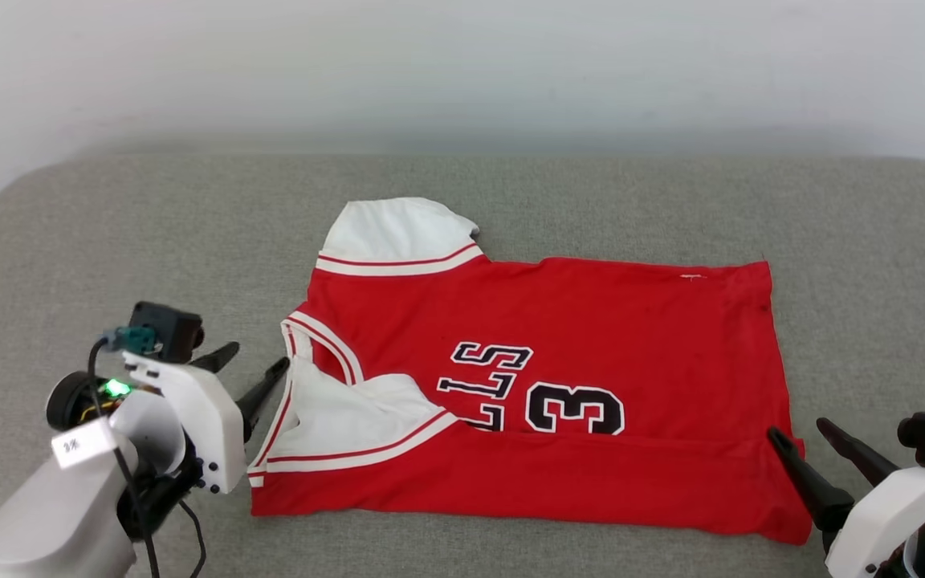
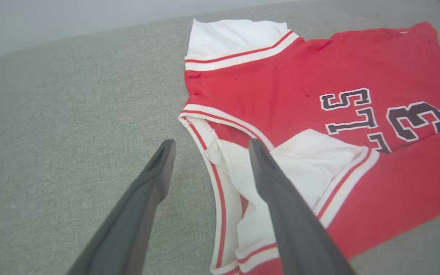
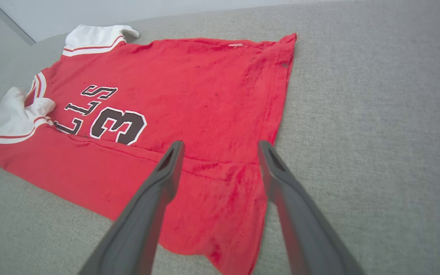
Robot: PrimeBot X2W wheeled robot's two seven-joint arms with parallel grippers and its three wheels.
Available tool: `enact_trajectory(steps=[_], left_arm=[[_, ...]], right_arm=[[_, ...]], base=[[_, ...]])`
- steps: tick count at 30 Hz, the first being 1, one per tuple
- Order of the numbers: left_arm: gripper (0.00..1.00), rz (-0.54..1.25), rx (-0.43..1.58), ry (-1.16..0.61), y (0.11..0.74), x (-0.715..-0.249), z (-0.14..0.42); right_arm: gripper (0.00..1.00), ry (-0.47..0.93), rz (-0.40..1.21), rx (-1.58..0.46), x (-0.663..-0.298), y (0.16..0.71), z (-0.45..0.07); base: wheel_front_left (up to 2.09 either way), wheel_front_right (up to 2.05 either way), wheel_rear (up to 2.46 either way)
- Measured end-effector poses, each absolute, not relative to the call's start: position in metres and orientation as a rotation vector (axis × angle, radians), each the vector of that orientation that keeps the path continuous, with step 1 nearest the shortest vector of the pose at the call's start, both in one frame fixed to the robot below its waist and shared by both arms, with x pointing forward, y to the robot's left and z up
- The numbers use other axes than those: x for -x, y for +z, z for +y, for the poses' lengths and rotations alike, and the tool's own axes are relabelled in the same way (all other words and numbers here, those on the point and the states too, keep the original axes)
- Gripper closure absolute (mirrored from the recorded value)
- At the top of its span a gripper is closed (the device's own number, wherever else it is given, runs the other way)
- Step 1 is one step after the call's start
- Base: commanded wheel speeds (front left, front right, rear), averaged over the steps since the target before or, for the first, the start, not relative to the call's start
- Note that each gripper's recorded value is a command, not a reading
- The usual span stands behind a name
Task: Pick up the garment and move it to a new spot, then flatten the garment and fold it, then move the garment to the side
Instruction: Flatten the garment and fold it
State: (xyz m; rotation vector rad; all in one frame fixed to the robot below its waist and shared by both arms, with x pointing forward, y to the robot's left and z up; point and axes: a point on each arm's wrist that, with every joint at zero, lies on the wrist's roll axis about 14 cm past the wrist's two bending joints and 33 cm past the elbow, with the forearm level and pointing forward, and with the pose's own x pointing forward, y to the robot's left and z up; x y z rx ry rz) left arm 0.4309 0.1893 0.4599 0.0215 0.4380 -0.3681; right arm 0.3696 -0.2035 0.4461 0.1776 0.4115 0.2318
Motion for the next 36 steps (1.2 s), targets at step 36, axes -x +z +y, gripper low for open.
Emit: enact_trajectory(steps=[36], left_arm=[[0.00,1.121,-0.187,-0.485,0.372,-0.358,0.190]], right_arm=[[0.00,0.211,0.411,-0.165,-0.372,0.453,-0.206]], base=[[0.00,0.00,0.00]])
